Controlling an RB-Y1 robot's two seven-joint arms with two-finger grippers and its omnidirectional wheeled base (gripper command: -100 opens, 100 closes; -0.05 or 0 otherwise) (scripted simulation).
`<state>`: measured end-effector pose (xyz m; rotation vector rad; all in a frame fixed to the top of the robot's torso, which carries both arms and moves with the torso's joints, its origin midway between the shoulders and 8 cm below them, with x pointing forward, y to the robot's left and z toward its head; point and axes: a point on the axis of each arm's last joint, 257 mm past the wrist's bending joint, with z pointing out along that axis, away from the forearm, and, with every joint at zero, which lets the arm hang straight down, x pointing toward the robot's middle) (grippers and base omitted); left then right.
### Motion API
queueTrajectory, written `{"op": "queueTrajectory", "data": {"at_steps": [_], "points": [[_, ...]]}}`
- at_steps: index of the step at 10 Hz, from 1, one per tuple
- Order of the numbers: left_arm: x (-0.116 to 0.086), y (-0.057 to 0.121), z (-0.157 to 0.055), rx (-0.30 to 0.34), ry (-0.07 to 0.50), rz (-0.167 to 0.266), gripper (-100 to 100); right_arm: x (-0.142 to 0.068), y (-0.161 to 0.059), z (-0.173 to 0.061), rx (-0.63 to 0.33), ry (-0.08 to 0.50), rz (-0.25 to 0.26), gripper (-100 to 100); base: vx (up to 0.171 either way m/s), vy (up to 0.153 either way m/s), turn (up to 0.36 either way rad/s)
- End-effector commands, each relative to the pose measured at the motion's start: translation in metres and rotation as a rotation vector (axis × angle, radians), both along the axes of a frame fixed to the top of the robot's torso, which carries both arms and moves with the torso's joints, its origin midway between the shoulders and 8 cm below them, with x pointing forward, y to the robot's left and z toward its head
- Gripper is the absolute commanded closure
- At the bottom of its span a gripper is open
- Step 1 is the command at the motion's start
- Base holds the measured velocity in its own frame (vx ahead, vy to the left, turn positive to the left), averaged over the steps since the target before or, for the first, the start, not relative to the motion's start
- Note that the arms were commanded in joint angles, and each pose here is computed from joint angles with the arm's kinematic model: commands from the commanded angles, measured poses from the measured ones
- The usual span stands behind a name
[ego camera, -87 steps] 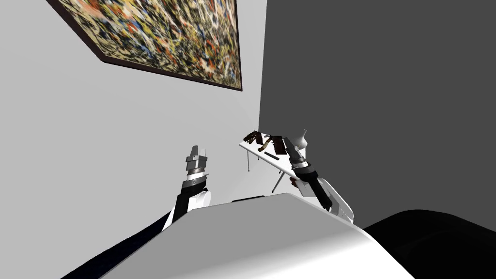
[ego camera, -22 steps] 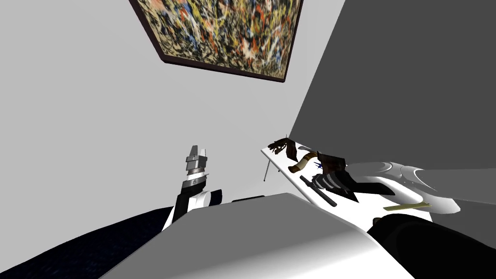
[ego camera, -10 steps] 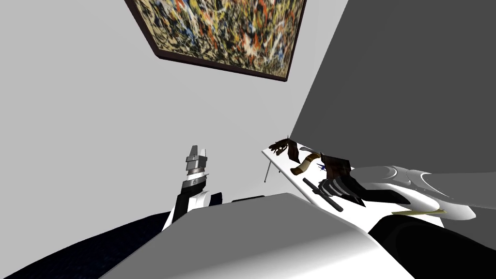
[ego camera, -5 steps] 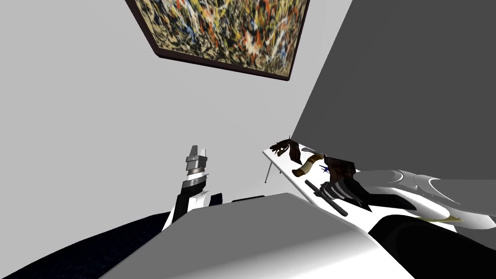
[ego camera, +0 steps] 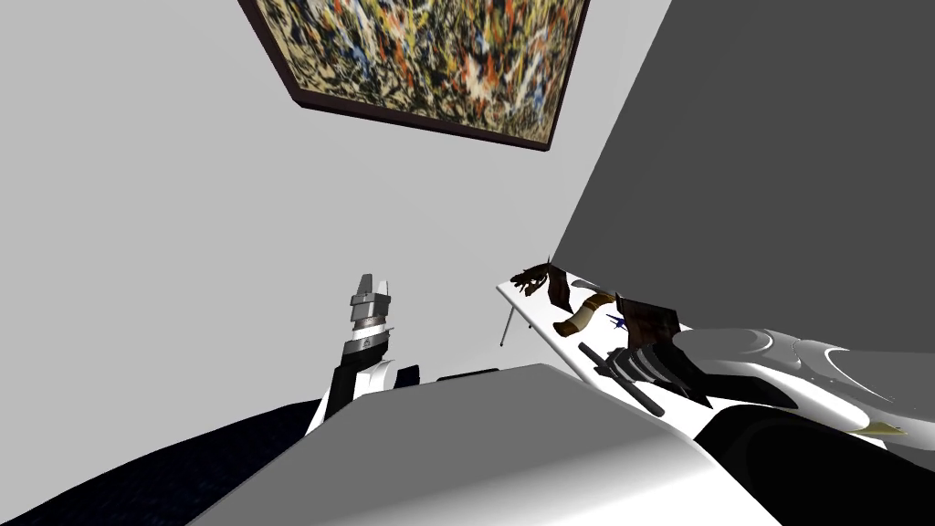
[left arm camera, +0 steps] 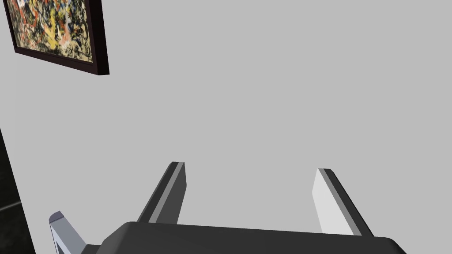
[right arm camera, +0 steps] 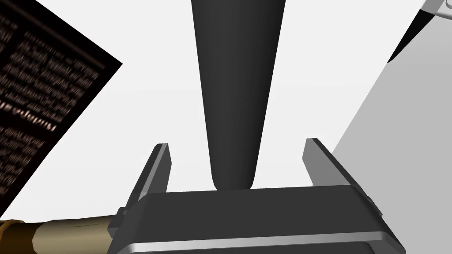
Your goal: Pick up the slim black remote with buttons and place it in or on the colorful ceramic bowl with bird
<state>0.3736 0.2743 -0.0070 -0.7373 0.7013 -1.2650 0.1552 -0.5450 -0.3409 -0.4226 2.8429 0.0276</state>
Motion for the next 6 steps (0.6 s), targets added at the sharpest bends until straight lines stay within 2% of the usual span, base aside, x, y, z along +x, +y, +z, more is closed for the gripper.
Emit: {"op": "queueTrajectory", "data": {"at_steps": [1, 2, 5, 6], "points": [[0.000, 0.000, 0.000, 0.000, 0.000, 0.000, 0, -0.001, -0.001, 0.000, -0.010, 0.004, 0.022, -100, 0.000, 0.000, 0.000], [0.000, 0.000, 0.000, 0.000, 0.000, 0.000, 0, -0.013, -0.002, -0.008, -0.010, 0.004, 0.010, -100, 0.023, 0.000, 0.089], [0.000, 0.000, 0.000, 0.000, 0.000, 0.000, 0, -0.015, -0.002, -0.009, -0.010, 0.003, 0.011, -100, 0.028, -0.002, 0.027], [0.000, 0.000, 0.000, 0.000, 0.000, 0.000, 0, -0.016, -0.002, -0.009, -0.010, 0.004, 0.009, 100, 0.000, 0.000, 0.000]]}}
